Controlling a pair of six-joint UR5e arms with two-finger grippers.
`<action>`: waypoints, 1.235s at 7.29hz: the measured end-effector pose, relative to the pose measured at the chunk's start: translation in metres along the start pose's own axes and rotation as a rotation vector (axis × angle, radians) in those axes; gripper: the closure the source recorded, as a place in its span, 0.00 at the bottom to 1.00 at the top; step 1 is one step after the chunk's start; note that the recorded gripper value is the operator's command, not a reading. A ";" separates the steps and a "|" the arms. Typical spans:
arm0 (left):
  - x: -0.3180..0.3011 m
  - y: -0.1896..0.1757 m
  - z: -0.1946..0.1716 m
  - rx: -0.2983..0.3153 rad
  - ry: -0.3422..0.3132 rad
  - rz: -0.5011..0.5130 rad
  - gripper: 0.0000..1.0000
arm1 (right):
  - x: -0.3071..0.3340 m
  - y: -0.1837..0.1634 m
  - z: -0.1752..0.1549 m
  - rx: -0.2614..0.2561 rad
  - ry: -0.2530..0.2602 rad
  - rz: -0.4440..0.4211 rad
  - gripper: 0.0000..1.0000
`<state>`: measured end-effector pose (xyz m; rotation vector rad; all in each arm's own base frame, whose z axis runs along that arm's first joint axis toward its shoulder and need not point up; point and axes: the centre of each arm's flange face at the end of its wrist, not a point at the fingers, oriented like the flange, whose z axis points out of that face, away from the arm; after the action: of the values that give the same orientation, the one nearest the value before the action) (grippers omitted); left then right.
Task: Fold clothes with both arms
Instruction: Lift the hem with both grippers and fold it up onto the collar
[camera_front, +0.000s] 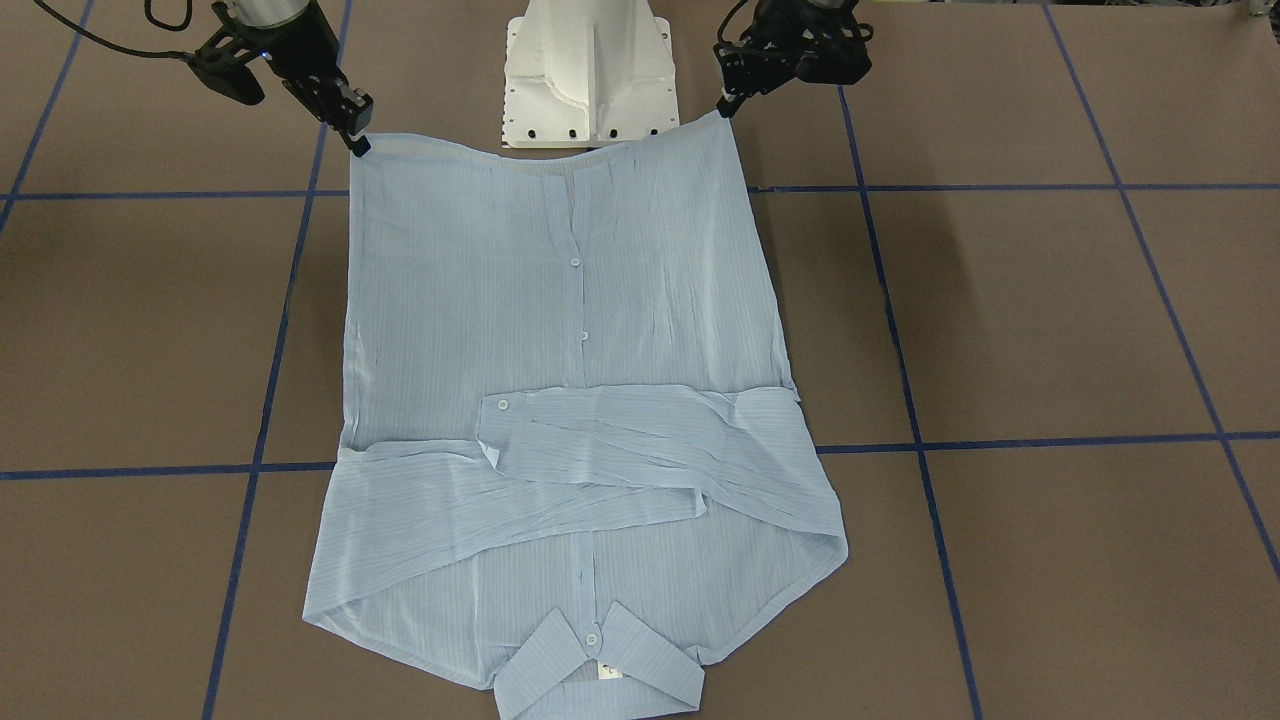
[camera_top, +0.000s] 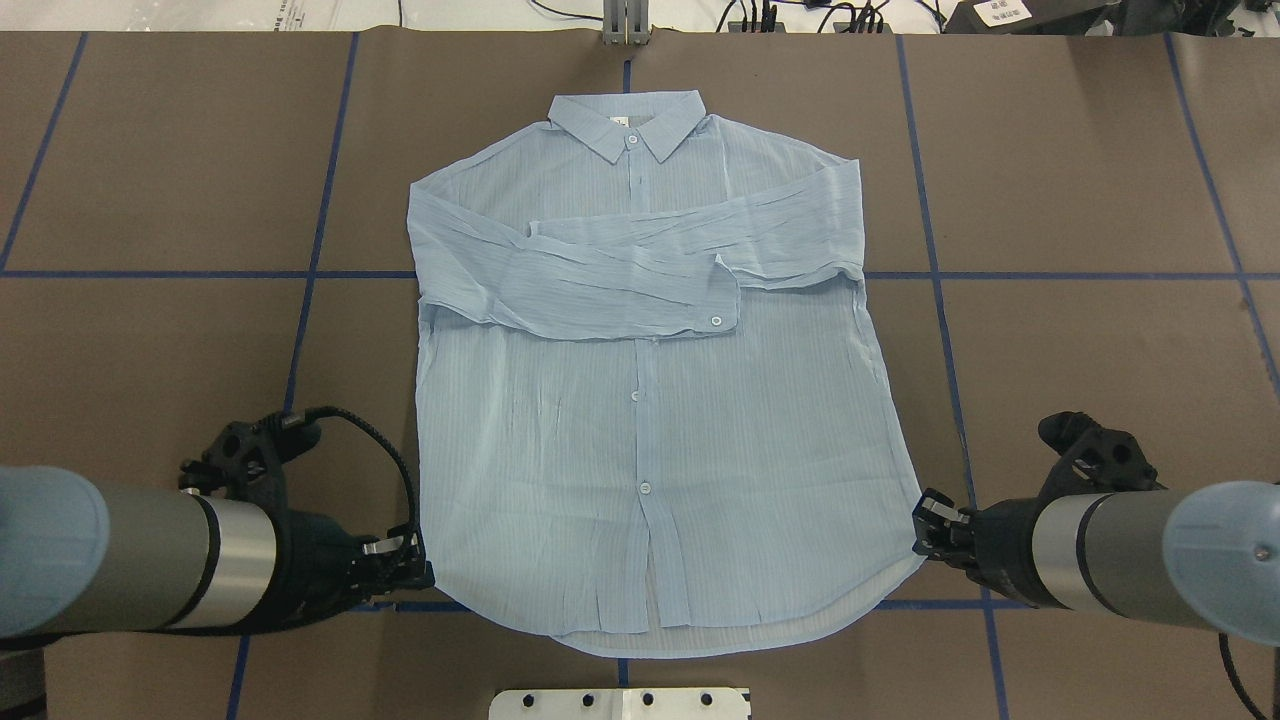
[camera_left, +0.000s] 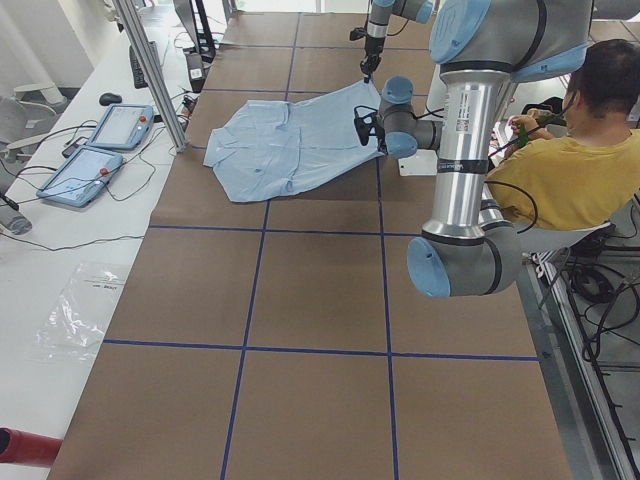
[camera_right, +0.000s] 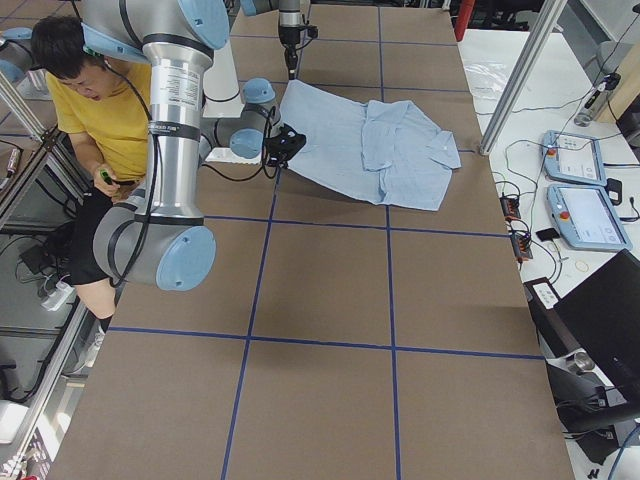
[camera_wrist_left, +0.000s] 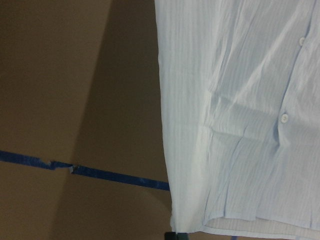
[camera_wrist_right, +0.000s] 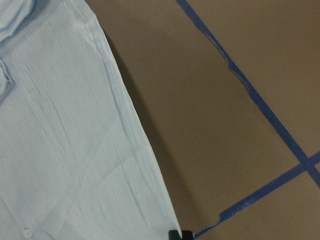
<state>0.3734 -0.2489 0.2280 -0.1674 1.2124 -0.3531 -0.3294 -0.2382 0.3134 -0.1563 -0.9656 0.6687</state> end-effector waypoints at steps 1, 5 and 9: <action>0.013 -0.029 -0.020 0.042 0.032 -0.031 1.00 | -0.010 -0.015 -0.017 0.026 -0.042 0.024 1.00; 0.056 -0.183 -0.025 0.289 -0.036 0.045 1.00 | -0.067 -0.091 -0.004 0.173 -0.088 0.001 1.00; 0.056 -0.318 0.021 0.398 -0.103 0.059 1.00 | -0.156 -0.173 0.047 0.303 0.048 -0.130 1.00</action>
<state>0.3542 -0.5669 0.2847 0.1915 1.0210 -0.5195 -0.3486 -0.4742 0.3005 0.1559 -0.8102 0.6800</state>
